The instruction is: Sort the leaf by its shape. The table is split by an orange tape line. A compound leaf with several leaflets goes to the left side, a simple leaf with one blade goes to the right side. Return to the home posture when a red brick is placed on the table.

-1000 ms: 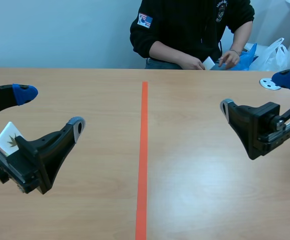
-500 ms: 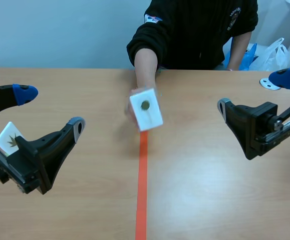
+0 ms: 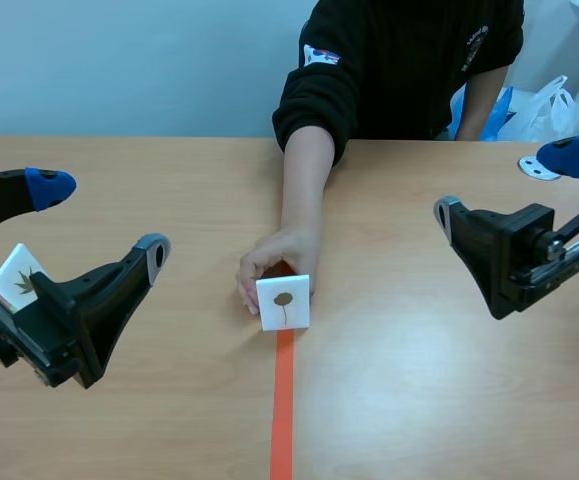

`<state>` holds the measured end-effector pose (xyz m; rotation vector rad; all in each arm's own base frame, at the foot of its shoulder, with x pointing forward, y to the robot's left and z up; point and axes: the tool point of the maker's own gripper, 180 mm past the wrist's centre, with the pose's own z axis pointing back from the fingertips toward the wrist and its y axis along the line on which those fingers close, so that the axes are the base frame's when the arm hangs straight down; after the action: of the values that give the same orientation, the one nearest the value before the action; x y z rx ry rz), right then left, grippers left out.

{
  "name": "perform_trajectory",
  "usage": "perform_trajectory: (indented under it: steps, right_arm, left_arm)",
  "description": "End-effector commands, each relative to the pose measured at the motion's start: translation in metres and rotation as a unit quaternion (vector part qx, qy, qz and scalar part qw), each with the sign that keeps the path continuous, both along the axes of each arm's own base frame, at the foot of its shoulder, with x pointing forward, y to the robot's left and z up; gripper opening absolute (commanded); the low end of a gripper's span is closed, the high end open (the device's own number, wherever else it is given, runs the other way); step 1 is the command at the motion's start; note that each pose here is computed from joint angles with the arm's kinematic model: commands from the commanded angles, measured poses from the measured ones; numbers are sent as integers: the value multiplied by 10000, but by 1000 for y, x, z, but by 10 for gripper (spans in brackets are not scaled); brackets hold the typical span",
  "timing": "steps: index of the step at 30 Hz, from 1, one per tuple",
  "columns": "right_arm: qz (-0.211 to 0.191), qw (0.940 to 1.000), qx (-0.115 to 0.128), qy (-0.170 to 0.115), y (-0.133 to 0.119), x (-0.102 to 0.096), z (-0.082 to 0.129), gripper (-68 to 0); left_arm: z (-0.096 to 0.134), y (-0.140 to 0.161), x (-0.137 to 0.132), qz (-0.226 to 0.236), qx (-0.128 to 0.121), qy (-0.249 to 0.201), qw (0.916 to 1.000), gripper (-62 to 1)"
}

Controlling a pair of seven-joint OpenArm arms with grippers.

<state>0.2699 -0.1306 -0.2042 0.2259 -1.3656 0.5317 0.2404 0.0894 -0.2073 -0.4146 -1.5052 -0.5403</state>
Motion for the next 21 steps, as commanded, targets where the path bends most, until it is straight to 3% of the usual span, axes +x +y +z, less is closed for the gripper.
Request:
perform_trajectory:
  steps: [1,11,21]
  right_arm:
    - [-21,9999,9,-153,-3,5,9,4]
    - [-22,9999,7,-150,-4,4,9,4]
    - [-22,9999,5,-150,-4,4,9,4]
  left_arm:
    - [9,0,1,16,-113,-142,9998,14]
    - [4,1,2,32,-58,-57,10000,14]
    - [-50,38,19,492,212,475,9974,14]
